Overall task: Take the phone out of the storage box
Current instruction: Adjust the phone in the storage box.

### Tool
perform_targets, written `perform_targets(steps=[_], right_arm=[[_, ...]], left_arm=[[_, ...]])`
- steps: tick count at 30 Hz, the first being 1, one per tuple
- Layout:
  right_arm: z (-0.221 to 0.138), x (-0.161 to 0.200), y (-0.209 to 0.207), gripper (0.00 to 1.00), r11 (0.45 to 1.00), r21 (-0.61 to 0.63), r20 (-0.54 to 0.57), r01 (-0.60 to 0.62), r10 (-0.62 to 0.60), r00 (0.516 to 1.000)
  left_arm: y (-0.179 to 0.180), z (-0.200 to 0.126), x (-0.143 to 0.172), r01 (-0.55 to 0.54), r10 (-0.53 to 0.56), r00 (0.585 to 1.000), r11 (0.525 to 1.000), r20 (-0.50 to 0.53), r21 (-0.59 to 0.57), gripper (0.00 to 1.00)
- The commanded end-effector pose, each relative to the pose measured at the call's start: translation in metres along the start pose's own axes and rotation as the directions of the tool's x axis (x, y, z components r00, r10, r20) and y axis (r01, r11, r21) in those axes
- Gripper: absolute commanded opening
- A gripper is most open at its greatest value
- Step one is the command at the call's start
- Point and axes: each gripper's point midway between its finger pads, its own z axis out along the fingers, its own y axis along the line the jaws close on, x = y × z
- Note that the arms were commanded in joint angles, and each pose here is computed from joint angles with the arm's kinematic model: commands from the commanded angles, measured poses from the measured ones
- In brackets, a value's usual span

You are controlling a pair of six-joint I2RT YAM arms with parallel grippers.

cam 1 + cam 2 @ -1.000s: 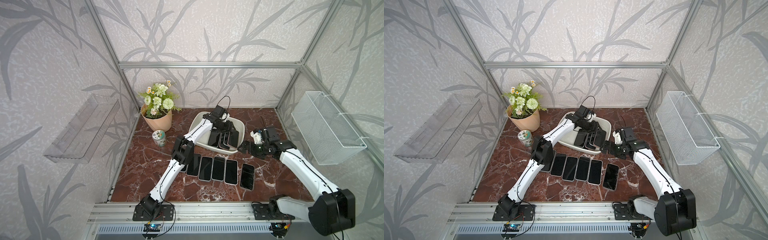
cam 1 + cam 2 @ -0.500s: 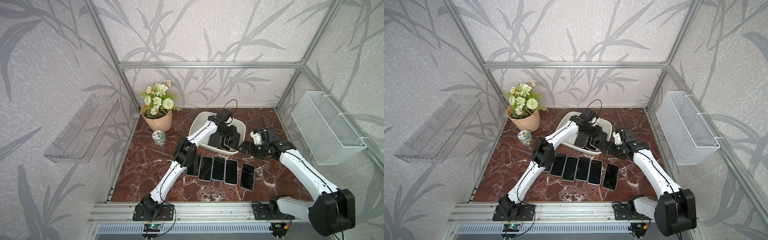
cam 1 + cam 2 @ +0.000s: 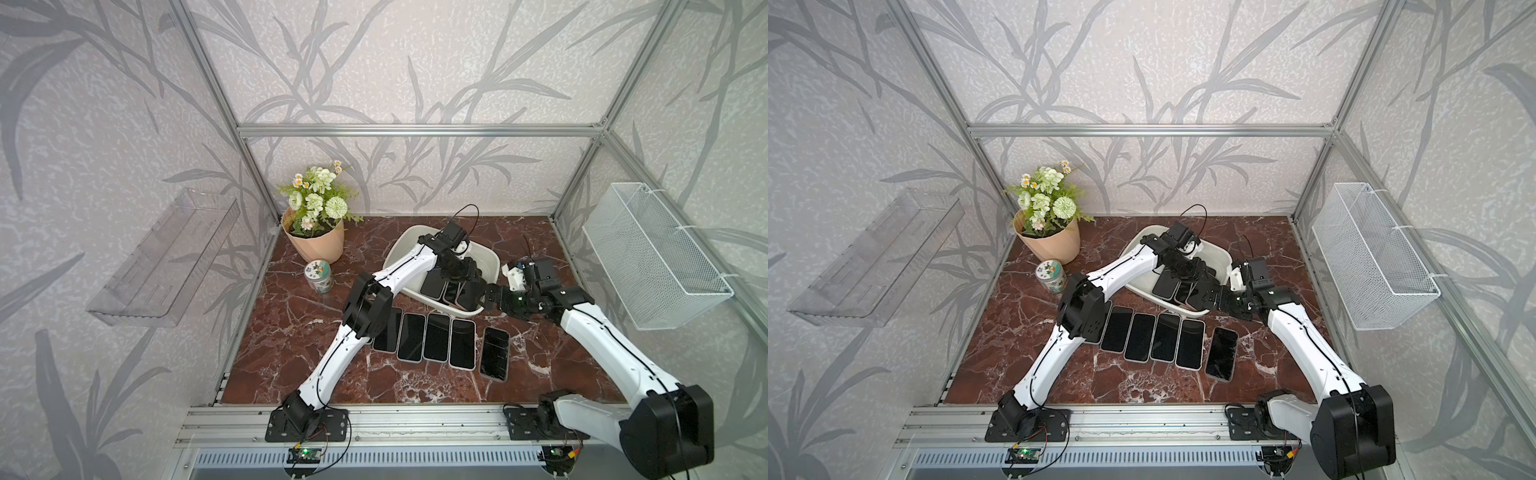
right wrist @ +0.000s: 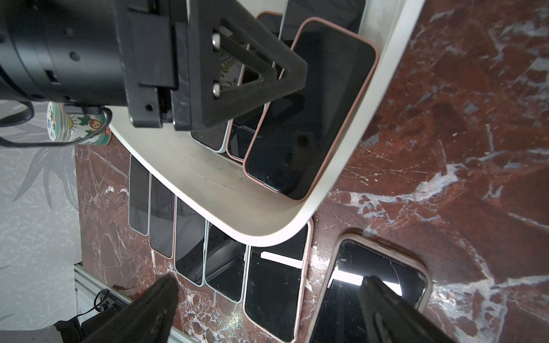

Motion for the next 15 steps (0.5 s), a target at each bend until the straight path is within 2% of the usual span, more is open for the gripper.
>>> perform_targets(steps=[1, 4, 8, 12, 15], right_arm=[[0.000, -0.004, 0.002, 0.99, 1.000, -0.012, 0.012, 0.000, 0.000, 1.000], [0.000, -0.002, 0.001, 0.99, 1.000, -0.014, 0.009, -0.002, 0.002, 1.000], [0.004, 0.000, 0.002, 0.99, 1.000, -0.027, -0.001, -0.007, 0.007, 1.000], [0.014, 0.001, 0.007, 0.99, 0.997, -0.066, -0.035, -0.034, 0.032, 0.999], [0.022, -0.001, 0.011, 0.99, 0.993, -0.097, -0.063, -0.061, 0.055, 0.996]], left_arm=[[0.006, -0.038, -0.008, -0.051, 0.056, 0.998, 0.992, 0.043, -0.118, 0.60], [0.040, -0.064, -0.016, -0.074, 0.094, 0.994, 0.959, 0.061, -0.275, 0.64], [0.086, -0.088, -0.019, -0.064, 0.087, 0.995, 0.916, 0.040, -0.396, 0.65], [0.122, -0.096, -0.014, -0.040, 0.037, 0.999, 0.904, -0.013, -0.427, 0.64], [0.136, -0.095, -0.011, -0.048, 0.032, 0.999, 0.897, -0.044, -0.439, 0.63]])
